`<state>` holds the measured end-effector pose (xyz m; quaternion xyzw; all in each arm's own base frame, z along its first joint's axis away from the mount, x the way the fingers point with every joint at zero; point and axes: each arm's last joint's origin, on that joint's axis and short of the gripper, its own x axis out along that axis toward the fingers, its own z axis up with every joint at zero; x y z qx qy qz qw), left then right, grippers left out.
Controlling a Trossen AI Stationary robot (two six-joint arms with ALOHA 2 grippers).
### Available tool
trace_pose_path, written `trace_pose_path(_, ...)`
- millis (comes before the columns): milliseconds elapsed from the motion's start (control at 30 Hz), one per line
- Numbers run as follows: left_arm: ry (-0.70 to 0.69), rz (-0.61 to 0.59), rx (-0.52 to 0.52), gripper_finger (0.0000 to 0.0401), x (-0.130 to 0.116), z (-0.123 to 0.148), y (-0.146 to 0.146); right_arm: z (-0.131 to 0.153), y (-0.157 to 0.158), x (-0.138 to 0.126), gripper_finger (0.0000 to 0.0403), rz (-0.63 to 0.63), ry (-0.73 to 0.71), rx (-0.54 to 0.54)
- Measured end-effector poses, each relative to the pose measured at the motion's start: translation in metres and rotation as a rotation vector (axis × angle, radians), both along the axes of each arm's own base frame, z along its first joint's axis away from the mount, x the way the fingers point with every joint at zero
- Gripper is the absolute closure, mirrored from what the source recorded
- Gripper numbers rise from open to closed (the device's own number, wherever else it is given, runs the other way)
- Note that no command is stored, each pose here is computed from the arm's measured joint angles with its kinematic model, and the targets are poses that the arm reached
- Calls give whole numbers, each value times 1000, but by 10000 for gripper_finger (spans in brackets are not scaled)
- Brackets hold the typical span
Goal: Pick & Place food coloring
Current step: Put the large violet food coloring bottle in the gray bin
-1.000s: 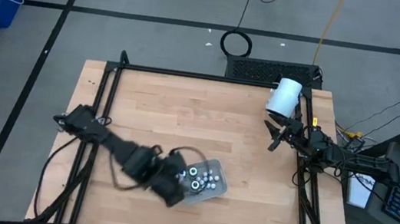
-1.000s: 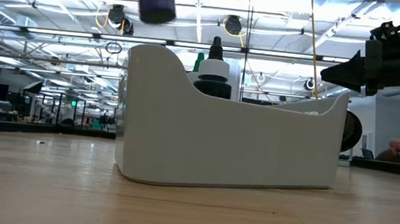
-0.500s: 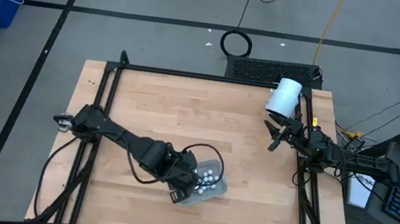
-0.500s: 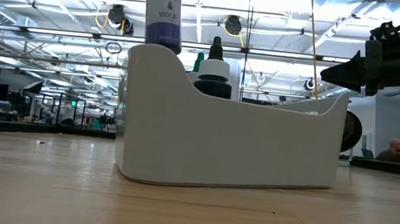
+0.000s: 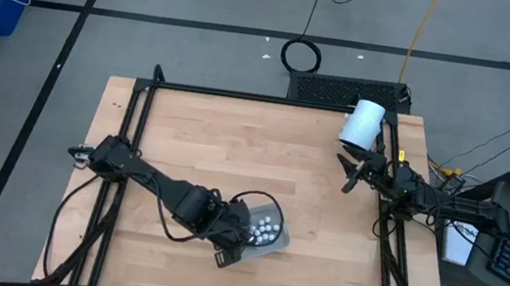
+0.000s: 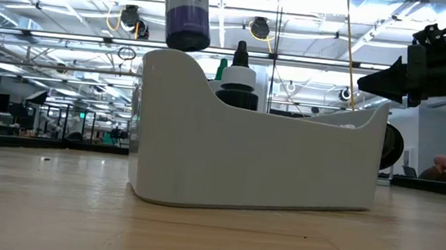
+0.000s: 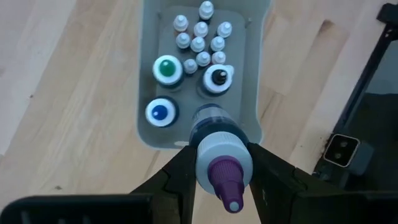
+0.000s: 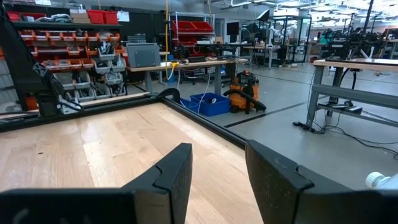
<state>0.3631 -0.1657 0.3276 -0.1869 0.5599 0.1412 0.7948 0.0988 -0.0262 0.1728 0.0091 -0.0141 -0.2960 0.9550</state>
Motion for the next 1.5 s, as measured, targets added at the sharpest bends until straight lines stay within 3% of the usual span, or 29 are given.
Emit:
trace_pose_path(1100,207,-24,47,277,38,-90,-19,0,0,0,261,0,0,0)
trace_pose_path(1500,195,5,93,277,42,-99,-19,0,0,0,261,0,0,0)
